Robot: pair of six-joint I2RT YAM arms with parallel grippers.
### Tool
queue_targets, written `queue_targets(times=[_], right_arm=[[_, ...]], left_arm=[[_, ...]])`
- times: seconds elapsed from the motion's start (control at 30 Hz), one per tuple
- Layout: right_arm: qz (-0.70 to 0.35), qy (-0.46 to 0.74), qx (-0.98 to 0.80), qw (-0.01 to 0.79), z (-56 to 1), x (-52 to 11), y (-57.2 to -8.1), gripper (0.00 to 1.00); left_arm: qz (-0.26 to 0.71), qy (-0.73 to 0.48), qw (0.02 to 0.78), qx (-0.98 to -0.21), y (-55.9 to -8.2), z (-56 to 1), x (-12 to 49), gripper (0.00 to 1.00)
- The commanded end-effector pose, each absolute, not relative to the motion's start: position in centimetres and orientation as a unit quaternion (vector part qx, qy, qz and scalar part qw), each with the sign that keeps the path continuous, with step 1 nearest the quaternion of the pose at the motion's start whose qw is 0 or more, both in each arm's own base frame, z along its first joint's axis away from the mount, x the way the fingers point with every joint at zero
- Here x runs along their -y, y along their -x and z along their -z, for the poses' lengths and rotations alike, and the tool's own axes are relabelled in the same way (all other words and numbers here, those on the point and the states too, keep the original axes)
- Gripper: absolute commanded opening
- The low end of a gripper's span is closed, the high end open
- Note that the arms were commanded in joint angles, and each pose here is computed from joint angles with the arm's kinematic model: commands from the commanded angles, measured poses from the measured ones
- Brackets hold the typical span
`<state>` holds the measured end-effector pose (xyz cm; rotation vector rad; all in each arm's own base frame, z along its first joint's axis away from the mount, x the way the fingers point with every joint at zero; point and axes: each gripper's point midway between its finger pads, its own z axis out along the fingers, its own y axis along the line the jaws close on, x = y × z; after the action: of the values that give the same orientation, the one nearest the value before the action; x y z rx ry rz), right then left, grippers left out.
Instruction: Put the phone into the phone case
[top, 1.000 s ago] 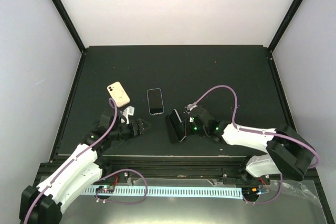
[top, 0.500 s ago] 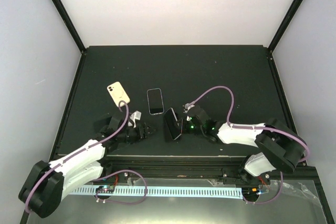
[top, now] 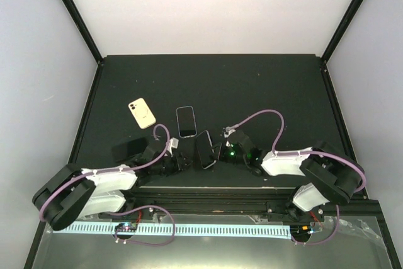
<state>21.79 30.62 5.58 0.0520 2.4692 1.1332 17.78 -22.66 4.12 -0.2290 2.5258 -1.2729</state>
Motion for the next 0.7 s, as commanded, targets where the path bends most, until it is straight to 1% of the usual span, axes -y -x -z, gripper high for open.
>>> queue_targets(times=[0.0,0.13,0.27,0.33,0.47,0.67], right_arm=[[-0.386,-0.063,-0.902,0.183,-3.4,-28.9,-20.7,0.03],[-0.390,-0.070,-0.898,0.191,-3.7,-28.6,-20.9,0.03],[-0.397,-0.075,-0.893,0.197,-3.8,-28.5,-20.9,0.03],[-0.400,-0.075,-0.892,0.196,-3.6,-28.5,-20.8,0.03],[-0.414,-0.064,-0.889,0.183,-3.2,-28.9,-20.2,0.03],[-0.426,0.005,-0.889,0.168,-2.4,-29.7,-18.8,0.04]], left_arm=[[0.447,0.084,0.187,-0.871,-19.5,-4.6,23.7,0.44],[0.462,0.068,0.172,-0.867,-19.3,-3.9,25.2,0.40],[0.476,0.050,0.158,-0.864,-18.6,-3.9,27.1,0.30],[0.479,0.042,0.154,-0.863,-18.2,-4.0,27.9,0.27],[0.482,0.035,0.156,-0.861,-17.7,-4.4,28.8,0.25],[0.478,0.034,0.164,-0.863,-17.6,-4.6,28.6,0.25]])
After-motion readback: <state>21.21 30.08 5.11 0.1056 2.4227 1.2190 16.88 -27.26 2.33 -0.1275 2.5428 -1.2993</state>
